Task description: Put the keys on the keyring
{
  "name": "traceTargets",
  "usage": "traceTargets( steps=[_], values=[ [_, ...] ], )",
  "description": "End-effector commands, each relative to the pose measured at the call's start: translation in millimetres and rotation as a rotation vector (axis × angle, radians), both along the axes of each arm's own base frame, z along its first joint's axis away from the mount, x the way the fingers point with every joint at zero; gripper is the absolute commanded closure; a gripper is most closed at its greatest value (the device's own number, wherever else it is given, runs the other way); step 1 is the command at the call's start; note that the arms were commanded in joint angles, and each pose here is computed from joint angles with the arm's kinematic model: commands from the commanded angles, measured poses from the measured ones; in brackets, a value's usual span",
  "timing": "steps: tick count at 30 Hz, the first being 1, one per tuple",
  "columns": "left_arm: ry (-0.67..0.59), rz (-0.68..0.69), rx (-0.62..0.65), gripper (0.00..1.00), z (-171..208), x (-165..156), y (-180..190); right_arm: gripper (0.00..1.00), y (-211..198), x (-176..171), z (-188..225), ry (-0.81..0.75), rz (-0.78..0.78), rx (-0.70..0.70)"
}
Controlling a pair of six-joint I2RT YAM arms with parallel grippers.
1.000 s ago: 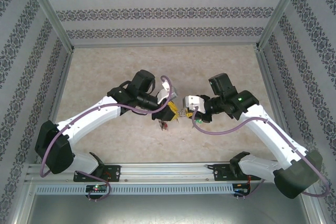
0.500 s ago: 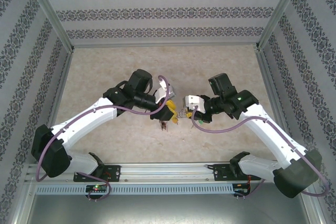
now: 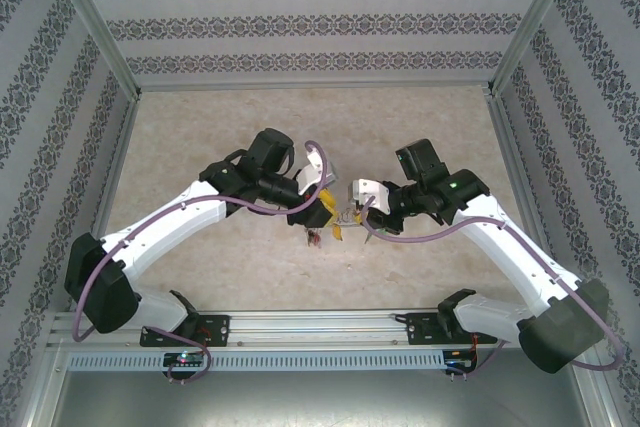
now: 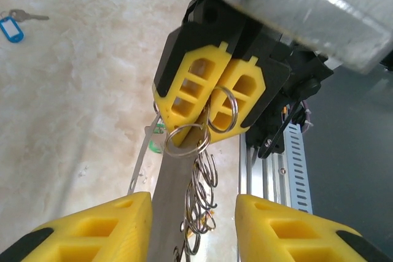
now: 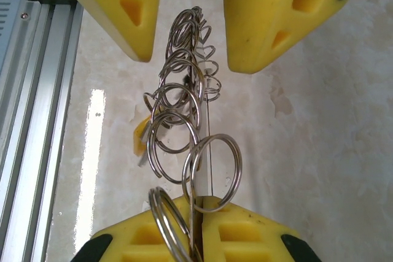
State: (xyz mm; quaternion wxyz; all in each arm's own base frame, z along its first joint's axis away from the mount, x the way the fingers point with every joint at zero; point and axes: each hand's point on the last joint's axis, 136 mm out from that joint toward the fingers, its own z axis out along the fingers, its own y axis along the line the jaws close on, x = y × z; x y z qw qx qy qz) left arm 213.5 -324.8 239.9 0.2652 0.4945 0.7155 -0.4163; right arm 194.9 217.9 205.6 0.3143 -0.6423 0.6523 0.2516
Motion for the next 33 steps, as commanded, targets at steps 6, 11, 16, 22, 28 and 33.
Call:
traceTargets(
  steps=[6, 11, 16, 22, 28, 33],
  values=[
    [0.018, 0.037, 0.079, 0.61, -18.0, 6.7, 5.7, 1.0, 3.2, 6.8, 16.7, -0.033, -0.013, 0.037],
    [0.024, 0.062, 0.097, 0.6, -20.9, 12.1, 5.2, 1.0, 4.1, 6.6, 19.2, -0.033, -0.012, 0.045],
    [0.029, 0.068, 0.077, 0.59, -16.8, 12.0, -0.3, 1.0, 8.0, 6.0, 22.1, -0.029, -0.006, 0.062],
    [0.026, 0.071, 0.07, 0.58, -14.5, 13.9, -5.8, 1.0, 13.0, 5.0, 20.0, -0.019, 0.006, 0.061],
    [0.015, 0.072, 0.052, 0.57, -6.6, 15.0, -8.1, 1.0, 15.1, 4.8, 16.5, -0.013, 0.009, 0.052],
    [-0.012, 0.081, 0.041, 0.56, -2.5, 17.7, -8.5, 1.0, 15.9, 3.9, 13.5, -0.004, 0.009, 0.053]
  ],
)
